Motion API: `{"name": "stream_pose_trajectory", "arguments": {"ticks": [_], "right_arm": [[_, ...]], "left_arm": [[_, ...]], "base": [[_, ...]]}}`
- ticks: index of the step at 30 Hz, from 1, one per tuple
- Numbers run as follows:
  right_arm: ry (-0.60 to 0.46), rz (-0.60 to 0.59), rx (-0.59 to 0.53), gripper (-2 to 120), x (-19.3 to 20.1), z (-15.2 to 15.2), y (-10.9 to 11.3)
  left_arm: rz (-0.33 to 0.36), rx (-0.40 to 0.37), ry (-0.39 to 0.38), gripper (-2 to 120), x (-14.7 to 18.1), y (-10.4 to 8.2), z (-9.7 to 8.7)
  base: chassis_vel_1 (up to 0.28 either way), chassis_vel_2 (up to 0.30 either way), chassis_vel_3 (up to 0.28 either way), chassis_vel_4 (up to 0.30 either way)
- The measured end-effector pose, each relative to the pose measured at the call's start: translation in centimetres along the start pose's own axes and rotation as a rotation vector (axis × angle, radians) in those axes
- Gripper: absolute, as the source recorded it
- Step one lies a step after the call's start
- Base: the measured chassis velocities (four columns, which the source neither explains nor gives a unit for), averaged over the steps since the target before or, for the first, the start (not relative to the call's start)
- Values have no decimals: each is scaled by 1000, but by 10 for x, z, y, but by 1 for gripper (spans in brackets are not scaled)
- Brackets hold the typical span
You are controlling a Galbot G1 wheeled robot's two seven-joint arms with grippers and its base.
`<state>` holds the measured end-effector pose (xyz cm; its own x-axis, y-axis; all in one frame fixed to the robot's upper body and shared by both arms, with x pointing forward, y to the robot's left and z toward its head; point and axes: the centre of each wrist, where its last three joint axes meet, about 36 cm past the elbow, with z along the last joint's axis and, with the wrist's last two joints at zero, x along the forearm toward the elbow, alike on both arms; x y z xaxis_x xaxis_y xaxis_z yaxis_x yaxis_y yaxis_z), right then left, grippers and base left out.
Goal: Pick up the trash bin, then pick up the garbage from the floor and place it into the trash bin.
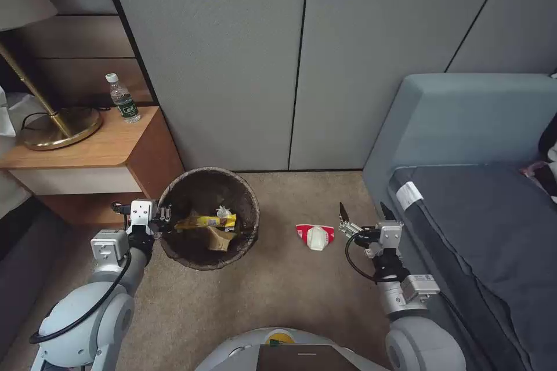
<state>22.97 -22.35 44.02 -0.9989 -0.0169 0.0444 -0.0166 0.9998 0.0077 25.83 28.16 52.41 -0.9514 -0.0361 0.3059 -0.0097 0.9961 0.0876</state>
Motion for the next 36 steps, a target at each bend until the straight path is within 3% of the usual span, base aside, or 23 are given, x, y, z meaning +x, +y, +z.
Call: {"name": "stream_pose_trajectory", "arguments": {"ticks": [18, 26, 33, 36], "right_arm": [[63, -102, 43, 100, -24, -4, -29], [142, -267, 89, 100, -68, -6, -69], [202, -347, 125, 100, -101, 0, -91], [261, -420, 154, 100, -128, 13, -113]], "left_arm": [[4, 3, -10, 3, 6, -1, -5], [-1, -1, -4, 3, 10, -3, -5], [-6, 3, 2, 3, 13, -5, -5], [-16, 6, 4, 3, 12, -5, -5]], "base": [[-19, 23, 22, -22], [0, 0, 0, 0], [0, 0, 0, 0], [0, 0, 0, 0]]}}
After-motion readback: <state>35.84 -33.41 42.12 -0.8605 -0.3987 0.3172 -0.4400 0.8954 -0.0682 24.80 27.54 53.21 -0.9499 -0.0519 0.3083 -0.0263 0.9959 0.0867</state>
